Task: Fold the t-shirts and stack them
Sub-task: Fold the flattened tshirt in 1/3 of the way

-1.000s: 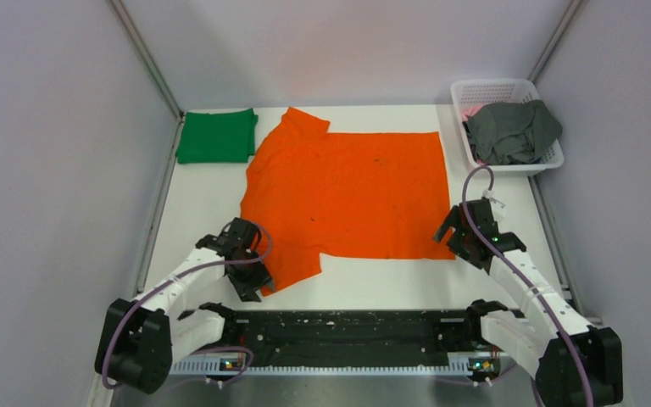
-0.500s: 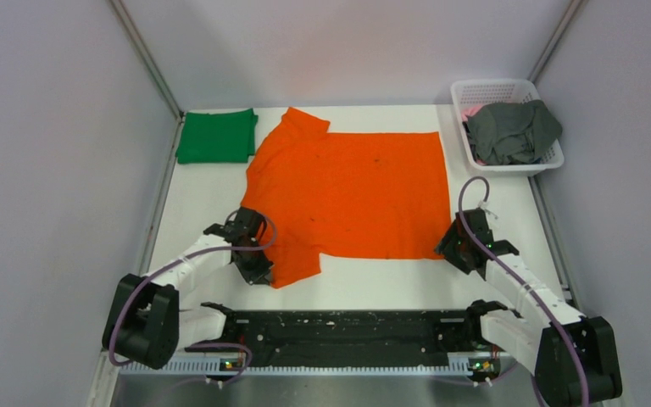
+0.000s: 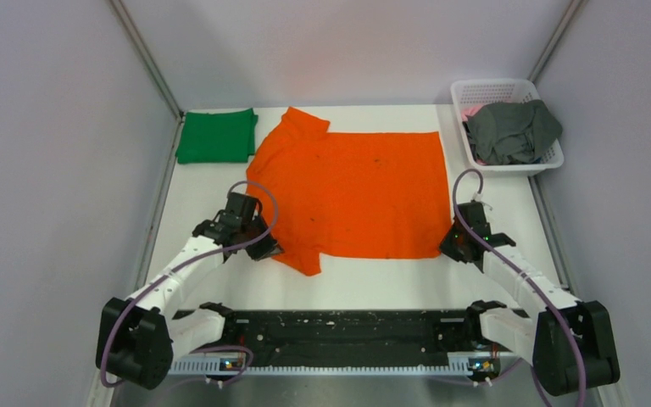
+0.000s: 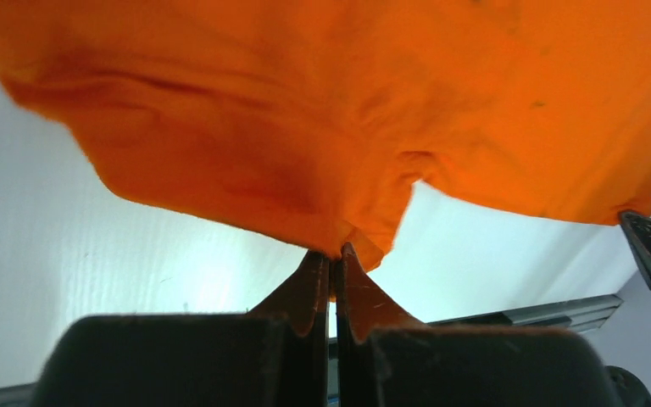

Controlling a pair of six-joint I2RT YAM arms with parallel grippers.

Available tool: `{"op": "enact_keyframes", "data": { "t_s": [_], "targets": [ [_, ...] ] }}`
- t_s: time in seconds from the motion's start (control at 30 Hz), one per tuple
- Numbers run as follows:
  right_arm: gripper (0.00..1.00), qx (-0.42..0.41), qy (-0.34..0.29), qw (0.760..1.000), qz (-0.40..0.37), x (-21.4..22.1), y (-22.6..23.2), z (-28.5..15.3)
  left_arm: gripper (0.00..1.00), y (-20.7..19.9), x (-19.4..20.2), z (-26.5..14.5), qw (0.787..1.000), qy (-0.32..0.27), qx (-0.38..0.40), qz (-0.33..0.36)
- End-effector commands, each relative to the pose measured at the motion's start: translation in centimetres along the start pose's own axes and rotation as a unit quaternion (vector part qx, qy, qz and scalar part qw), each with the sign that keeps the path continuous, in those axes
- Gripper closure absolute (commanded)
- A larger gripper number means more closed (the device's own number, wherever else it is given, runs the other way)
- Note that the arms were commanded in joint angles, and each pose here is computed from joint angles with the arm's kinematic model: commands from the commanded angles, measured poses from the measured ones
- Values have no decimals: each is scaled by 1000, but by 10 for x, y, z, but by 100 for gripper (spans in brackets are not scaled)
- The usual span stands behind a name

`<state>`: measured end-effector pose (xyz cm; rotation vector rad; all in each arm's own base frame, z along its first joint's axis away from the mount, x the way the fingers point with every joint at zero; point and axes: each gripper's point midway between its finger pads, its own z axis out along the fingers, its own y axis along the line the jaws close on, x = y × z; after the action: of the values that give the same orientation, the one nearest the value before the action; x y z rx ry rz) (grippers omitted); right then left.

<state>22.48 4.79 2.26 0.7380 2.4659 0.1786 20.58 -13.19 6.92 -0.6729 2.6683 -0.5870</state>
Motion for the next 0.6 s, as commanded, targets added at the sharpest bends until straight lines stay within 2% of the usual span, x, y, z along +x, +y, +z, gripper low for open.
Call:
{"op": "enact_keyframes", "data": {
  "t_s": [0.0, 0.23, 0.57],
  "targets": [
    [100, -45, -19, 998, -38, -32, 32, -14, 100, -50, -37, -10, 995, -52, 77, 26],
    [100, -71, -26, 996, -56, -60, 62, -16, 100, -97, -102, -18, 987, -111, 110, 32],
    [100, -61, -39, 996, -52, -111, 79, 1, 100, -104, -184, -29, 977, -181, 109, 18]
  ]
}}
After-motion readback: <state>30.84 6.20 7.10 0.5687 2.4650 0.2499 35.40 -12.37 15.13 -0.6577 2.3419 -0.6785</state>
